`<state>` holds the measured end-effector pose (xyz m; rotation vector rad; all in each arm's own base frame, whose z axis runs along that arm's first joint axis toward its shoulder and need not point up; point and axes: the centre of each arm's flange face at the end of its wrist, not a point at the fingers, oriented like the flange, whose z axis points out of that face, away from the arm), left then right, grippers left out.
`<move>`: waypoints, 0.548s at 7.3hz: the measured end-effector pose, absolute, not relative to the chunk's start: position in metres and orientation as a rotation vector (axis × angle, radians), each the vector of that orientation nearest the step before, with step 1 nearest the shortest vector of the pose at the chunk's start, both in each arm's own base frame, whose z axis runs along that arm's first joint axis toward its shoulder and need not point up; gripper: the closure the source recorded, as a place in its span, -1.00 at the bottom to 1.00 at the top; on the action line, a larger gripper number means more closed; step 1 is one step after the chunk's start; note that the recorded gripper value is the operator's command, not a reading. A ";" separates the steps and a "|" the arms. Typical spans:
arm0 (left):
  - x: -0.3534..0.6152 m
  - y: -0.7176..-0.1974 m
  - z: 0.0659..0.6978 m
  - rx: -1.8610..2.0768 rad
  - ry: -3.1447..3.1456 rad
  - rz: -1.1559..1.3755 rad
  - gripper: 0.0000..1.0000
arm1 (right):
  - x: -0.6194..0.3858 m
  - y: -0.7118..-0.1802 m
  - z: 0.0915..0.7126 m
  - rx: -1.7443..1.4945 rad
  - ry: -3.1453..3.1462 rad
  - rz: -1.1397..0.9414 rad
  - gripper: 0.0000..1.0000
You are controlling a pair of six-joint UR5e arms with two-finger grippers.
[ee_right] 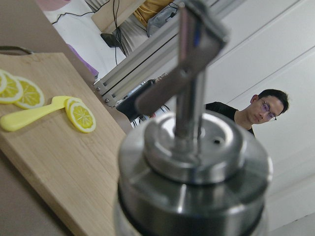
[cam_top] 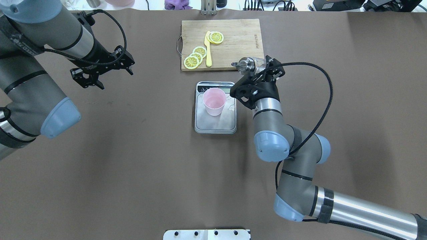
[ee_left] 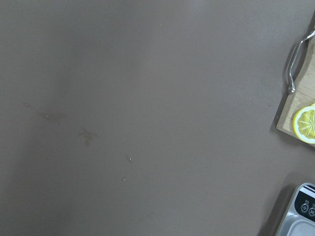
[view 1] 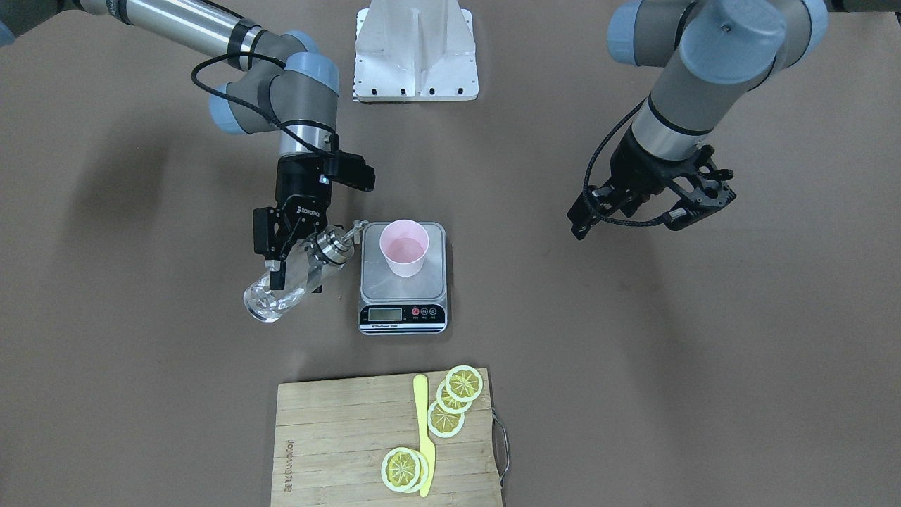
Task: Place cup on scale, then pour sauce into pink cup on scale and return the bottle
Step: 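Turn the bottle upright and carry it back with the right gripper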
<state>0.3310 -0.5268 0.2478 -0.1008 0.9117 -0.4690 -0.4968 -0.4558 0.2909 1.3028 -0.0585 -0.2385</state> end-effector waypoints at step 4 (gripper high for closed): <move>0.330 -0.526 0.243 -0.097 0.919 -0.467 -0.96 | -0.400 -0.471 0.359 1.199 -0.415 0.052 1.00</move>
